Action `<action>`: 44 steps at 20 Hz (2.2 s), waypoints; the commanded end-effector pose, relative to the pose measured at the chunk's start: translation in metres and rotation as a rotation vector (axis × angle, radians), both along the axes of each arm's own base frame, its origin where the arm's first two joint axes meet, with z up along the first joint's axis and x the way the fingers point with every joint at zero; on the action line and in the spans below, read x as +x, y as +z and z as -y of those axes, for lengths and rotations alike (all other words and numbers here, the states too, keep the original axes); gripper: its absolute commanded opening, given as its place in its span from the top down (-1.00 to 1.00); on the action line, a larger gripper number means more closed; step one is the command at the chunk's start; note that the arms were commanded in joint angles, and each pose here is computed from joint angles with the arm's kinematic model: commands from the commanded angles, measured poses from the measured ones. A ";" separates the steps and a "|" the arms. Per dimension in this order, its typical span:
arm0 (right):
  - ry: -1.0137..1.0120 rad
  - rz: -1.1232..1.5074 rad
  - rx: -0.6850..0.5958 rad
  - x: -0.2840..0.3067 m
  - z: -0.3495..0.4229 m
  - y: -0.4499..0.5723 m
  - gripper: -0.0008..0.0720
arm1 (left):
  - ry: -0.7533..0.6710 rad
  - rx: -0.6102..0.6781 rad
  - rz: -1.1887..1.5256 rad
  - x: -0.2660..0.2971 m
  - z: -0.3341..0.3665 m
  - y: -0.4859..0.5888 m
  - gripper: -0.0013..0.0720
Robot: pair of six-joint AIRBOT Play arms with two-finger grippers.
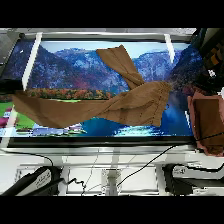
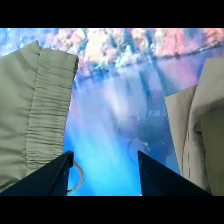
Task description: Fold the clothes and pants, and hang the long-sleeved shirts on hangers.
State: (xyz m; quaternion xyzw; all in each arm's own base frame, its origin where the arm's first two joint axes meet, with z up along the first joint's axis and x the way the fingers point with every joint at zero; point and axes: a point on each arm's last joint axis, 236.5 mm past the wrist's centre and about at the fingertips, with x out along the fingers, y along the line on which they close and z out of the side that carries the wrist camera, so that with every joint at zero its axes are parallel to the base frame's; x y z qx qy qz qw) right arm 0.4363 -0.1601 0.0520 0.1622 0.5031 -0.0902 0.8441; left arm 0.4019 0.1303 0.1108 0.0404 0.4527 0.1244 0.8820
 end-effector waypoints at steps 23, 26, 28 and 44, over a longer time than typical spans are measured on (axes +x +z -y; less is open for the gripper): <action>0.016 0.019 -0.023 0.005 0.003 0.001 -0.25 | 0.486 -0.546 -0.014 -0.043 -0.076 -0.104 -0.70; 0.017 0.016 -0.021 0.004 0.003 0.001 -0.25 | 0.578 -0.604 0.060 -0.056 -0.098 -0.132 -0.57; 0.017 0.014 -0.020 0.004 0.003 0.001 -0.25 | 0.586 -0.602 0.043 -0.056 -0.103 -0.156 -0.57; 0.015 0.023 -0.002 0.005 -0.001 0.002 -0.25 | 0.594 -0.761 0.165 0.005 -0.096 -0.218 0.89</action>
